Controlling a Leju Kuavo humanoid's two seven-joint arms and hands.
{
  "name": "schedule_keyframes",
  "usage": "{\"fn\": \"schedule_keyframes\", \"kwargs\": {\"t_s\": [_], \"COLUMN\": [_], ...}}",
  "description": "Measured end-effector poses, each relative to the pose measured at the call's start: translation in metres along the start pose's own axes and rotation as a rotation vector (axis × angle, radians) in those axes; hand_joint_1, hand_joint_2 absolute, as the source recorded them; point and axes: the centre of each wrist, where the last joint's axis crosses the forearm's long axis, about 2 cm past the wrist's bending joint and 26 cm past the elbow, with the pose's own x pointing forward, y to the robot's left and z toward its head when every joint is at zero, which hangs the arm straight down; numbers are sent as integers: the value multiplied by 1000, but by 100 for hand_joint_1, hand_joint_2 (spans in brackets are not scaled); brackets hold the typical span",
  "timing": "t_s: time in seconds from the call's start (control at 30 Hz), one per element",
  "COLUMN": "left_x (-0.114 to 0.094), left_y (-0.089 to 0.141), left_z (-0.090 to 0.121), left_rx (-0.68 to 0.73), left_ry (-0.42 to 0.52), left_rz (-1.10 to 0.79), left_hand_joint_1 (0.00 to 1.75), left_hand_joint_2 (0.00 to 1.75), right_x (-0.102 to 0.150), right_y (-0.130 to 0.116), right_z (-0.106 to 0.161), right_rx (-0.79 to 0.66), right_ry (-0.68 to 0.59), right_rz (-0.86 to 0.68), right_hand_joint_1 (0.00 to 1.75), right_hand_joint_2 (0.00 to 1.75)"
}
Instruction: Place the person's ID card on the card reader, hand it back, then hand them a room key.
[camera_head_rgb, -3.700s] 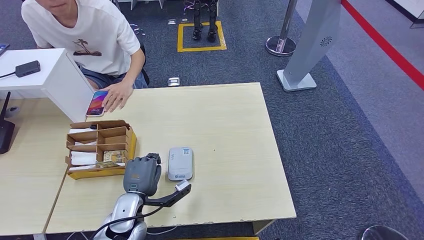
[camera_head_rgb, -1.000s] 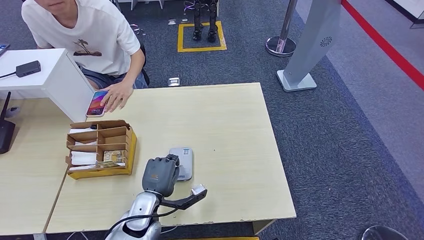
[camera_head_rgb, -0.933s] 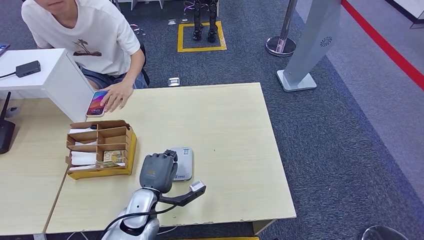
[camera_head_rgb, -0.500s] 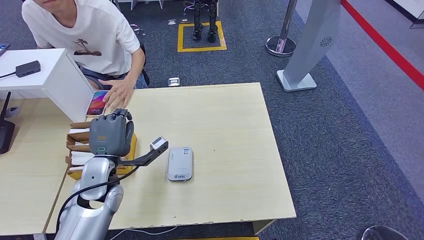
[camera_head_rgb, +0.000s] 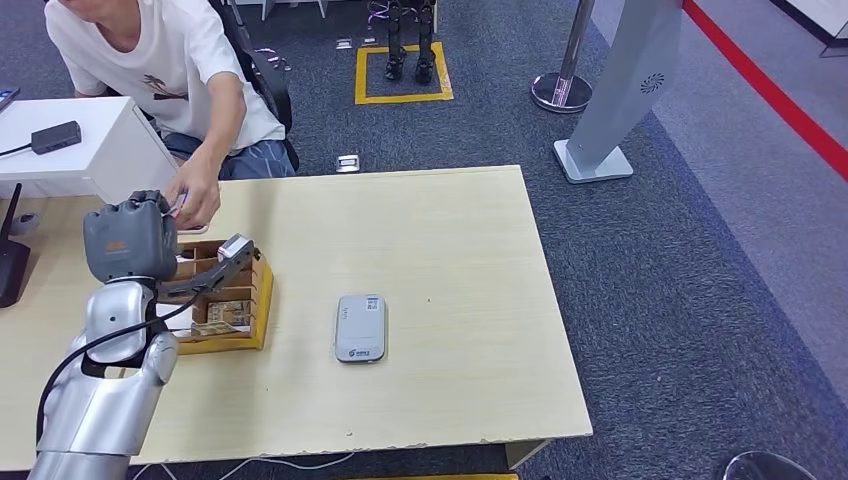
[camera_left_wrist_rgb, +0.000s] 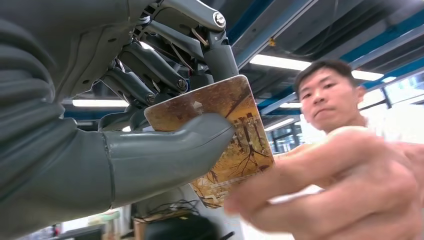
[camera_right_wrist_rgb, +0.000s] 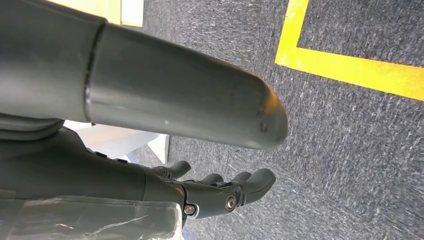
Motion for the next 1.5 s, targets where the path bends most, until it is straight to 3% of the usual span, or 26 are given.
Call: {"fn": "schedule_keyframes", "kwargs": {"t_s": [0.2, 0.47, 0.5, 0.6, 0.63, 0.9, 1.03, 1.17, 1.3, 1.5], "left_x": [-22, -29, -29, -29, -29, -28, -28, -27, -19, 12], "left_y": [-9, -14, -14, -15, -15, -15, -15, -14, -10, 8], "left_z": [-15, -20, -20, -20, -20, -20, -20, -20, -19, -15], "left_rx": [-25, -44, -46, -50, -51, -50, -49, -46, -51, -98], "left_ry": [45, 55, 55, 56, 56, 56, 55, 50, 1, -174], "left_rz": [-62, -85, -85, -86, -86, -85, -85, -80, -59, 48], "left_hand_joint_1": [175, 175, 150, 19, 0, 0, 0, 0, 0, 0], "left_hand_joint_2": [175, 175, 175, 175, 175, 175, 0, 0, 175, 175], "right_x": [1, 2, 2, 2, 2, 2, 2, 2, 2, 2], "right_y": [0, 1, 1, 1, 1, 1, 1, 1, 1, 1], "right_z": [0, 1, 1, 1, 1, 1, 1, 1, 1, 1], "right_rx": [1, 5, 6, 7, 7, 7, 8, 8, 8, 2], "right_ry": [-4, -6, -6, -6, -6, -6, -6, -6, -6, -1], "right_rz": [11, 16, 16, 17, 17, 17, 17, 17, 17, 14], "right_hand_joint_1": [0, 0, 0, 0, 0, 0, 0, 0, 0, 0], "right_hand_joint_2": [0, 0, 0, 0, 0, 0, 0, 0, 0, 0]}}
